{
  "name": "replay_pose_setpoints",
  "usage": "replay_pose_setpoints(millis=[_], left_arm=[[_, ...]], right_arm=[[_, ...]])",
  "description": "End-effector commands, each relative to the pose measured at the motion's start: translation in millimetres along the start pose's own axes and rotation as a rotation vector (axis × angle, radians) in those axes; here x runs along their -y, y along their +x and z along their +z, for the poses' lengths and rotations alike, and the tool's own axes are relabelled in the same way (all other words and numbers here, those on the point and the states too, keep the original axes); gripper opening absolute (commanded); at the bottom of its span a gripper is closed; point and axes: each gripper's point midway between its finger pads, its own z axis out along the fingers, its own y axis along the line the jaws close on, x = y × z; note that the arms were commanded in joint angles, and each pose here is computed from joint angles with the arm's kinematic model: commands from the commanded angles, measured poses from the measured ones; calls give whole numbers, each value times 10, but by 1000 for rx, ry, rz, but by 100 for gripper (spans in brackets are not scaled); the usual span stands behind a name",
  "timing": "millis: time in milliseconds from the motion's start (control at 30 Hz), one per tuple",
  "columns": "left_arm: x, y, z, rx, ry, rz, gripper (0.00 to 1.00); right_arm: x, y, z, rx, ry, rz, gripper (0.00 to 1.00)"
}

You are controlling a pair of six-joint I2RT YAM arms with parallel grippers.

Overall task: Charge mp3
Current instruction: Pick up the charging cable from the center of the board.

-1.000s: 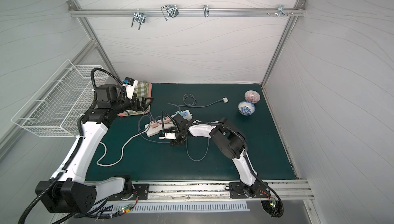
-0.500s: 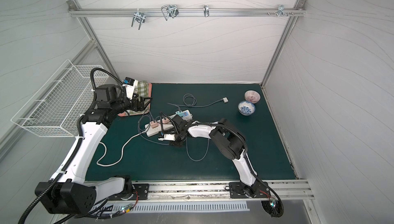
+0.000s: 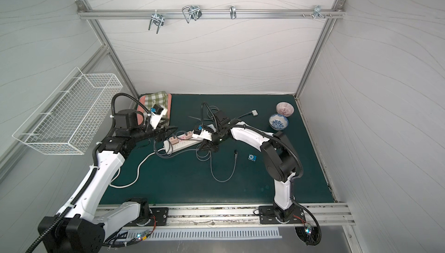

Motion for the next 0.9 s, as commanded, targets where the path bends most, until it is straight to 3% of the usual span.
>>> replay_pose_setpoints(millis=[0, 167, 267, 667, 867], left_arm=[[447, 120, 111, -12, 101, 230, 57], [715, 215, 265, 28, 164, 271, 56], [853, 322, 419, -17, 224, 294, 53], [1028, 416, 724, -40, 294, 308, 50], [1033, 387, 772, -18, 287, 313, 40]], right_arm=[[-284, -101, -160, 47, -108, 50, 0], [-271, -147, -354, 69, -102, 74, 0], [-243, -184, -474, 89, -91, 81, 0], [-335, -241, -596, 89, -94, 73, 0], [-379, -259, -614, 96, -108, 71, 0]])
